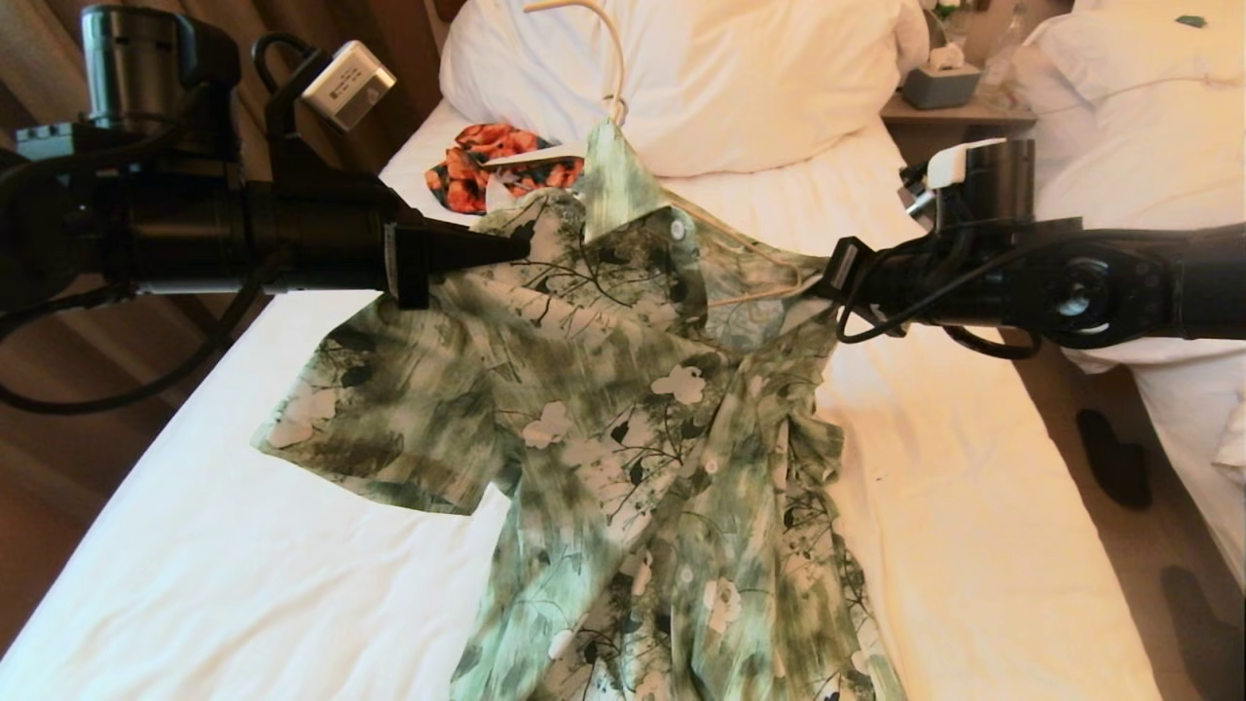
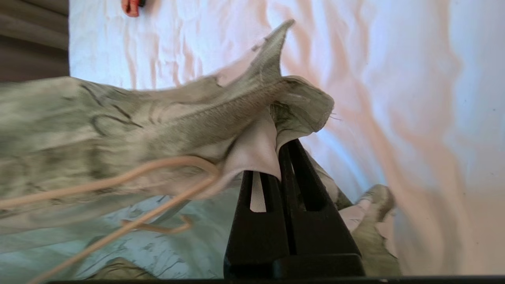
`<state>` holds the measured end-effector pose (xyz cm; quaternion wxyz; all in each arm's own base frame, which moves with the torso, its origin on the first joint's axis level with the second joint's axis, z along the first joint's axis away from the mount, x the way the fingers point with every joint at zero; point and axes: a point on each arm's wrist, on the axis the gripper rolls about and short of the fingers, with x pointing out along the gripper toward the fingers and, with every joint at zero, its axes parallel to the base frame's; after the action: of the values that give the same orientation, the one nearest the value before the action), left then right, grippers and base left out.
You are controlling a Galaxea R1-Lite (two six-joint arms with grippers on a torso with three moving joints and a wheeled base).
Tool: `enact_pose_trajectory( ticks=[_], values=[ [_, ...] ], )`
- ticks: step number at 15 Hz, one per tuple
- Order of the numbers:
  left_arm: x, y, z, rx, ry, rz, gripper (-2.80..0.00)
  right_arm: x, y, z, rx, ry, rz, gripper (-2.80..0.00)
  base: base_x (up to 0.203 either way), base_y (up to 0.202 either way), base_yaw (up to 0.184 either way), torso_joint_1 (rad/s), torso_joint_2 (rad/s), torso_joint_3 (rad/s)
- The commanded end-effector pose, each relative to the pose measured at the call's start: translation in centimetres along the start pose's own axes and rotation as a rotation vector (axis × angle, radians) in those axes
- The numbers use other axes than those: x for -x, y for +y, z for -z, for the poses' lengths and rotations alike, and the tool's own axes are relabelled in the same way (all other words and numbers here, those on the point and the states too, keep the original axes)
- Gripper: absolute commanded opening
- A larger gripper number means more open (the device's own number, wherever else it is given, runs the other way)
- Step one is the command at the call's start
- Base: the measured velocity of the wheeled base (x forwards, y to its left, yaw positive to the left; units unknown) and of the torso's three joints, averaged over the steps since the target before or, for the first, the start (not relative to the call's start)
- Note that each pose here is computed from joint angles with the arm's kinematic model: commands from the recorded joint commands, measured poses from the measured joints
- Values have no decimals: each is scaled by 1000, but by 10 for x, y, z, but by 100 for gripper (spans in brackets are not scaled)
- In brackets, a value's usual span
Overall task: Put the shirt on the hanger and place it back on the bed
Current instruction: Hook the other side of the shirt onto the hanger
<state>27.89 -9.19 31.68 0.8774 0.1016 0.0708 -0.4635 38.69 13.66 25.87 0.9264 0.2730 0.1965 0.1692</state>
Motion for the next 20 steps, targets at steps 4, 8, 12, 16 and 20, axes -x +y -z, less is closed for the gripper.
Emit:
enact_pose_trajectory(
  ticks=[4,8,12,16,20],
  values=[
    [-5,-7,6,-3,17,31,-280,13,12,-8,4,-28,-33,-280,0,0,0,0,0,0],
    [-4,-21,0,-31,2,69,-280,13,19,-4,48,-23,-56,-280,0,0,0,0,0,0],
    [-3,-29,1,-36,5,86,-280,11,23,-1,71,-18,-63,-280,0,0,0,0,0,0],
    [3,-22,5,-24,16,47,-280,6,7,-3,60,-15,-20,-280,0,0,0,0,0,0],
    [12,-24,-12,-51,-31,36,-280,-5,-1,4,56,6,-2,-280,0,0,0,0,0,0]
  ],
)
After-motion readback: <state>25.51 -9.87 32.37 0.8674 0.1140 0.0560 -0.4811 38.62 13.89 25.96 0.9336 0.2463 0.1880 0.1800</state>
